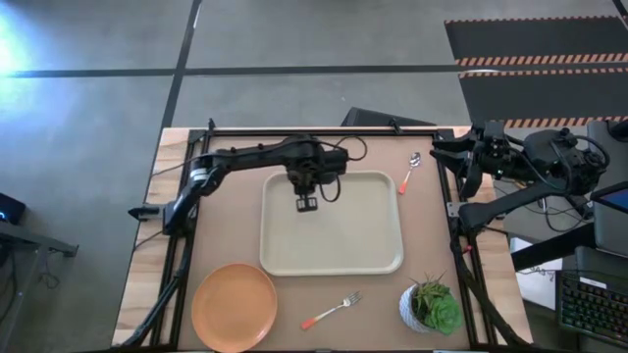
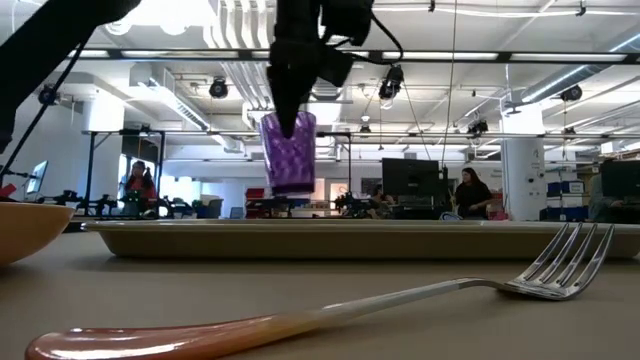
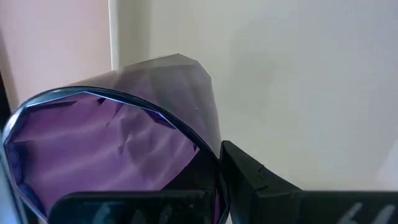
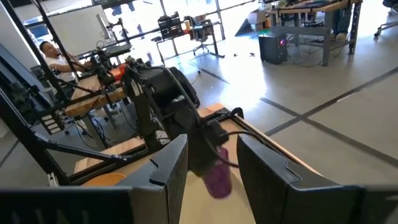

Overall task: Pick and place plate/cup/fork/spoon on tray
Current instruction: Put the purple cup on the beige tray

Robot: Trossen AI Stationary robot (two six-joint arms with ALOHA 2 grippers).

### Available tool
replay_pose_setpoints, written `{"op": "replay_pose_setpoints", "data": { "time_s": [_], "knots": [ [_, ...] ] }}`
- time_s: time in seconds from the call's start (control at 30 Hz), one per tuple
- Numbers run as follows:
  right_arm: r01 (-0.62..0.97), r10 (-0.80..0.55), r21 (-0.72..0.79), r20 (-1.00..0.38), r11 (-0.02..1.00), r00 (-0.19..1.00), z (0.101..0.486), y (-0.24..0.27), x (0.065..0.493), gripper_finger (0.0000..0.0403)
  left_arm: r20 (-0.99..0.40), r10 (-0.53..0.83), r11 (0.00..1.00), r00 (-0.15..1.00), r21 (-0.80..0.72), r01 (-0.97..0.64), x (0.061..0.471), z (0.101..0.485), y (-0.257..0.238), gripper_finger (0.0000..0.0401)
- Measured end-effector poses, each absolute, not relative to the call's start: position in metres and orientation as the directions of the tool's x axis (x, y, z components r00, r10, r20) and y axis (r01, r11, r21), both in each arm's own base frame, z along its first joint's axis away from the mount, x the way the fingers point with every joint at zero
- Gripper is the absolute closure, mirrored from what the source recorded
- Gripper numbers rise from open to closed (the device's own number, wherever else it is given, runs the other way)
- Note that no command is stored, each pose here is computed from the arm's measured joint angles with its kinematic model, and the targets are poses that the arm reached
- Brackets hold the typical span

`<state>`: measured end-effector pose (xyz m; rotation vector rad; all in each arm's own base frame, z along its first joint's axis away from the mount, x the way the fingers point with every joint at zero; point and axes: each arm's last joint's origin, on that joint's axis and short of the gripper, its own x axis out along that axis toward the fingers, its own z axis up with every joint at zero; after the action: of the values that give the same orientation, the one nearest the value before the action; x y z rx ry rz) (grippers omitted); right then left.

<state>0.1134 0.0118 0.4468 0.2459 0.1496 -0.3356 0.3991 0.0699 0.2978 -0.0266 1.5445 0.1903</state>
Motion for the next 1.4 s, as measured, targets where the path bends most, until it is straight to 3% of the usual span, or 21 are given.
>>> {"op": "replay_pose_setpoints", "data": {
  "time_s": [0.2, 0.53, 1.4],
  "knots": [
    [0.34, -0.305, 0.198, -0.186, 0.919, 0.934, 0.447, 0.012, 0.113, 0.0273, -0.995, 0.099, 0.977, -0.007, 0.098, -0.187, 0.369, 0.296, 0.065, 0.0401],
    [0.337, -0.304, 0.179, -0.185, 0.925, 0.934, 0.447, 0.012, 0.114, 0.0273, -1.0, 0.012, 0.947, 0.015, 0.006, -0.321, 0.324, 0.253, 0.067, 0.0401],
    [0.34, -0.307, 0.181, -0.184, 0.923, 0.934, 0.447, 0.012, 0.115, 0.0273, -0.973, 0.035, 0.959, 0.228, -0.032, -0.281, 0.344, 0.252, 0.077, 0.0401]
  ]
}}
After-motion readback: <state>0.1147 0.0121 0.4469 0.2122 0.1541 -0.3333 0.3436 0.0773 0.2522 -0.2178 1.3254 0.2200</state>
